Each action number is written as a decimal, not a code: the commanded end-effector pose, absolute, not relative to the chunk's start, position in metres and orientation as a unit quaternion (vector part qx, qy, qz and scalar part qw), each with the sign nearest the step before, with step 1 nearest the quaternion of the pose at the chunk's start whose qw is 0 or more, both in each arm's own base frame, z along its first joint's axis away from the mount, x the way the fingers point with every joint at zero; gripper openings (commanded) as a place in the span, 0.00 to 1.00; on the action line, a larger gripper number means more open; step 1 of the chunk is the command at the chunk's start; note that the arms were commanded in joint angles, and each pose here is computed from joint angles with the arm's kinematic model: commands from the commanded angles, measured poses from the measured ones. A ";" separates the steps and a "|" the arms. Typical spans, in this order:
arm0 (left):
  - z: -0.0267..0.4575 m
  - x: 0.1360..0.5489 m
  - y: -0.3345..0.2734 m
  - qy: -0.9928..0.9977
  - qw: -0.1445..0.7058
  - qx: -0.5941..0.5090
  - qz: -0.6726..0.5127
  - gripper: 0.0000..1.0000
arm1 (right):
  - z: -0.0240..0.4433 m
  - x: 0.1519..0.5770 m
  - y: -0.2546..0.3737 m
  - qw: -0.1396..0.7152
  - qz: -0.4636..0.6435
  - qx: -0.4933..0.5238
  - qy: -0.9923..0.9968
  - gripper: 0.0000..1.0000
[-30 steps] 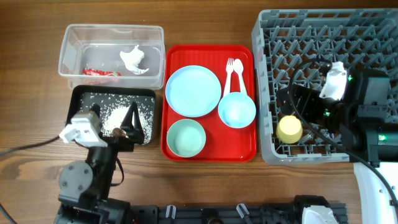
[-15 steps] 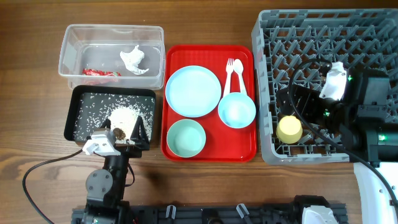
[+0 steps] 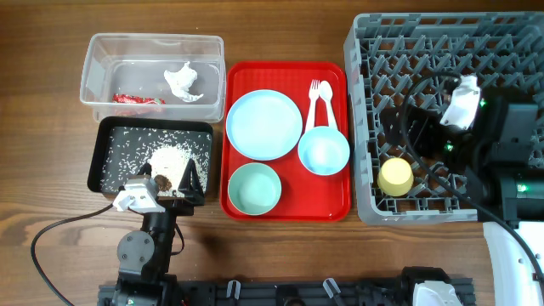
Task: Sort waste into correct bins and load items into the dishwasher rack
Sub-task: 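Grasp the pale green bowl with the right gripper and carry it to the rack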
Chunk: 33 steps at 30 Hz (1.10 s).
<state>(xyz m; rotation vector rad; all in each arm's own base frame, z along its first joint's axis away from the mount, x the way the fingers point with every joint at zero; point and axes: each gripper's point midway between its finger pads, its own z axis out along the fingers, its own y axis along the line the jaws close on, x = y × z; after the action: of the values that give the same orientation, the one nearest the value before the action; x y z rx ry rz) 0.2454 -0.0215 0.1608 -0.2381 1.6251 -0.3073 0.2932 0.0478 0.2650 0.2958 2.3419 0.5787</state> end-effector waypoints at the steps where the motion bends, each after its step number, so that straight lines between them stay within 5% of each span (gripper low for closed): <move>1: 0.160 0.245 -0.021 0.721 0.673 -0.099 -0.132 1.00 | 0.270 0.299 0.038 0.355 0.220 0.176 0.891 1.00; 5: 0.160 0.245 -0.021 0.721 0.673 -0.099 -0.132 1.00 | 0.266 0.281 0.092 0.323 0.276 -0.011 0.905 1.00; 11: 0.160 0.245 -0.021 0.721 0.673 -0.099 -0.132 1.00 | 0.191 0.247 0.177 0.206 0.152 -0.154 0.954 1.00; 15: 0.160 0.245 -0.021 0.721 0.673 -0.099 -0.132 1.00 | 0.144 0.233 0.237 0.144 0.146 -0.226 0.952 0.86; 24: 0.160 0.245 -0.021 0.721 0.673 -0.099 -0.132 1.00 | 0.034 0.230 0.262 0.035 0.086 -0.291 0.952 0.57; 27: 0.160 0.245 -0.021 0.721 0.673 -0.099 -0.132 1.00 | 0.030 0.231 0.263 0.034 0.085 -0.303 0.949 0.23; 33: 0.160 0.245 -0.021 0.721 0.673 -0.099 -0.132 1.00 | 0.020 0.237 0.259 0.057 0.072 -0.323 0.942 0.29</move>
<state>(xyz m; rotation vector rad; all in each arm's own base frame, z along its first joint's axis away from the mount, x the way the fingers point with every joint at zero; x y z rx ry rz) 0.2454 -0.0215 0.1607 -0.2381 1.6254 -0.3072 0.2388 0.2671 0.0351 -0.9368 2.8581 0.2792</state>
